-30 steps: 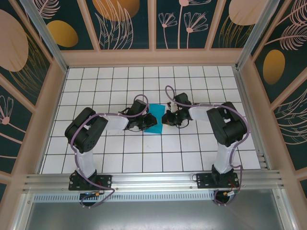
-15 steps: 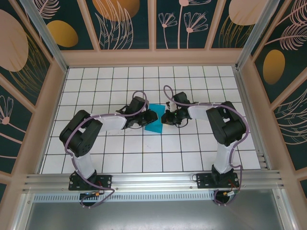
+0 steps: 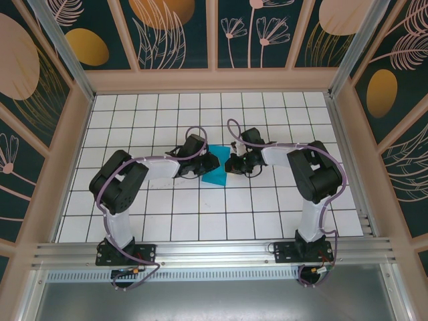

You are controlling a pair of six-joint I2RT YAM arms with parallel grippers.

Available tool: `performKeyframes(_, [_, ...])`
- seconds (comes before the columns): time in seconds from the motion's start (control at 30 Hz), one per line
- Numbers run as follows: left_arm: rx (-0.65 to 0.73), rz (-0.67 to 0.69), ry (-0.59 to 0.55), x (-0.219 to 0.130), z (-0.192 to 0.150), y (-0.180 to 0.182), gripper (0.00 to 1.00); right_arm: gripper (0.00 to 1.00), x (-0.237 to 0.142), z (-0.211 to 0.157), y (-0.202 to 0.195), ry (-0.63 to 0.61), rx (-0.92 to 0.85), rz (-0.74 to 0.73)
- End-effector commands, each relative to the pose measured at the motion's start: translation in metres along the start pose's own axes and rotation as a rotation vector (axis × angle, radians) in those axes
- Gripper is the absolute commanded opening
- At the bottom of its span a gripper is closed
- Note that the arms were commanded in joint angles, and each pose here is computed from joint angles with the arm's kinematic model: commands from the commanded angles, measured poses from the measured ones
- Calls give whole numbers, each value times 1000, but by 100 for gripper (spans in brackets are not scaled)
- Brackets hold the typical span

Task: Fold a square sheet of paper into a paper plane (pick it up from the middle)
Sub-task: Fold the triangle a second time at the center of the table.

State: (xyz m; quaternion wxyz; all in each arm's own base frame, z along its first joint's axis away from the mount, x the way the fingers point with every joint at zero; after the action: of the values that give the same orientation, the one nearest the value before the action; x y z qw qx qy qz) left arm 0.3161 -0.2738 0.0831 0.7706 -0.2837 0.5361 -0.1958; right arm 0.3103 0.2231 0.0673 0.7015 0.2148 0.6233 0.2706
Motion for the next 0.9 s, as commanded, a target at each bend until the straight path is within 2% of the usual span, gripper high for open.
performKeyframes(0.0, [8, 70, -3, 5, 3, 8, 22, 10, 16, -23, -44, 81, 49, -229])
performKeyframes(0.6, [-15, 157, -25, 1, 12, 36, 35, 8, 19, -36, -60, 106, 41, -335])
performKeyframes(0.87, [-30, 171, -59, -6, 26, 43, 48, 8, 18, -38, -62, 107, 40, -346])
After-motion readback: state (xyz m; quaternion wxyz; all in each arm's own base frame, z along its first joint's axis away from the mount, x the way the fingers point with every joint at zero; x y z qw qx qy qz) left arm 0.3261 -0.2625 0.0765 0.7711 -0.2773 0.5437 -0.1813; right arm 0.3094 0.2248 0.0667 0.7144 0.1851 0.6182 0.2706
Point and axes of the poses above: each hand's point on the last joint's axis, 136 mm out from that joint toward the fingers, its own x axis out along the fingers, its own y axis along the line the jaws close on, z = x × y, the point moved 7 cm from there along -x, back along the fingers, and after that the axes turned 4 degrees about x, right-handed, at the moved point
